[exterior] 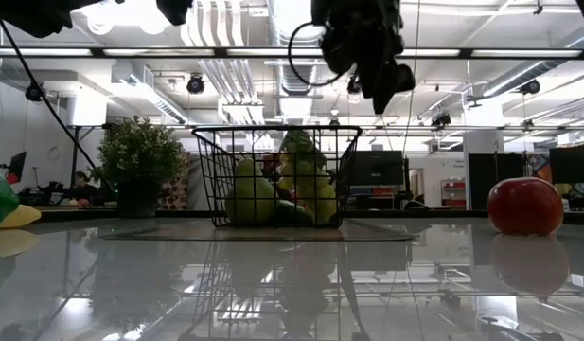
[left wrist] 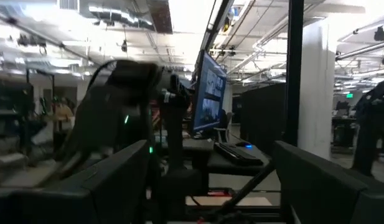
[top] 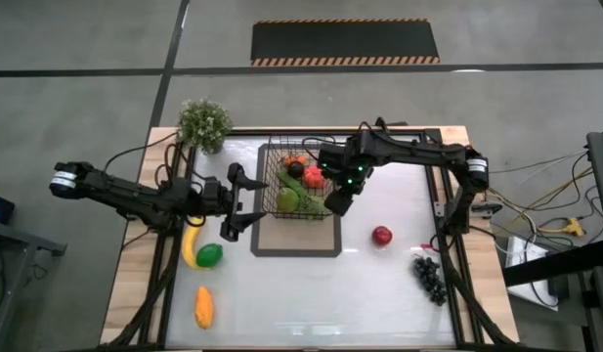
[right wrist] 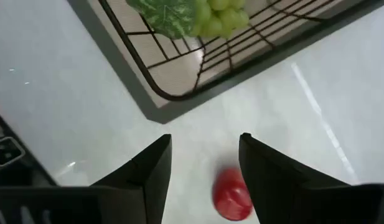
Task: Build produce basket
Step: Put the apple into the black wire basket
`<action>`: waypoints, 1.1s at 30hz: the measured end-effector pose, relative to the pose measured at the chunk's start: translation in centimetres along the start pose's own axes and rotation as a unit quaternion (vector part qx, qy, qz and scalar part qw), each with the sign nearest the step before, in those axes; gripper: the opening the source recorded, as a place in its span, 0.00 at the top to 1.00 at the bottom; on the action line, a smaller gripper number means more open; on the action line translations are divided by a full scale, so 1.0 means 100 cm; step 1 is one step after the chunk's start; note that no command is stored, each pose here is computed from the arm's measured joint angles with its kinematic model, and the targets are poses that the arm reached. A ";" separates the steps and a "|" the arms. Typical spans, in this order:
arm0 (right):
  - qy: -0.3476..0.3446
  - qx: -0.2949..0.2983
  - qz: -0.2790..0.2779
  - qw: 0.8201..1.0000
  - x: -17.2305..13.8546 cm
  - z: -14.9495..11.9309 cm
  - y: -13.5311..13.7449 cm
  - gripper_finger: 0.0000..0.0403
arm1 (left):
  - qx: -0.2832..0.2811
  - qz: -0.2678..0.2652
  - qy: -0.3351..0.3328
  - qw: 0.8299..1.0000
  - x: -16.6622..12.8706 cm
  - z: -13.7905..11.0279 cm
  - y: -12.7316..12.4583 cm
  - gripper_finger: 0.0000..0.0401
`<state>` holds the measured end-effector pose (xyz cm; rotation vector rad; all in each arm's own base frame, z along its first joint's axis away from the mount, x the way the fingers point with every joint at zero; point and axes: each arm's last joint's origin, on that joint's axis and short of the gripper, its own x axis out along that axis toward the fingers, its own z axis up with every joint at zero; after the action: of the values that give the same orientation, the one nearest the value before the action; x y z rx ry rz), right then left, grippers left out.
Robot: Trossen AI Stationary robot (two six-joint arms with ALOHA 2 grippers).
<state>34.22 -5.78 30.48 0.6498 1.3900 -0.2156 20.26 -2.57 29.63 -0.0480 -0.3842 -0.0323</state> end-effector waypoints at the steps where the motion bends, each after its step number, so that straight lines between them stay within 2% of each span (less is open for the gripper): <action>1: -0.008 -0.006 -0.007 1.000 -0.004 -0.003 0.002 0.57 | -0.008 -0.001 0.004 1.000 0.000 -0.001 0.000 0.19; 7: -0.071 -0.047 -0.046 0.995 -0.031 -0.028 0.018 0.58 | -0.027 -0.018 0.035 0.999 0.004 -0.013 -0.008 0.19; 13: -0.136 -0.092 -0.089 0.982 -0.046 -0.059 0.039 0.57 | -0.035 -0.038 0.046 0.998 0.005 -0.019 -0.018 0.19; 17: -0.157 -0.079 -0.076 0.981 -0.042 -0.077 0.048 0.57 | -0.049 -0.044 0.045 0.997 0.005 -0.019 -0.021 0.19; 25: -0.123 -0.037 -0.077 0.989 -0.016 -0.111 0.051 0.55 | -0.052 -0.049 0.032 0.997 0.005 -0.017 -0.024 0.19; 30: -0.093 0.008 -0.097 0.991 0.007 -0.124 0.046 0.46 | -0.052 -0.048 0.017 0.997 0.006 -0.013 -0.024 0.19; 33: -0.075 0.013 -0.112 0.991 0.018 -0.130 0.044 0.38 | -0.050 -0.048 0.019 0.997 0.006 -0.013 -0.024 0.19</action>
<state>25.88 5.21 29.57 0.4870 1.3146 -0.4526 21.23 -5.02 28.74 -0.1278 -0.3463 -0.1468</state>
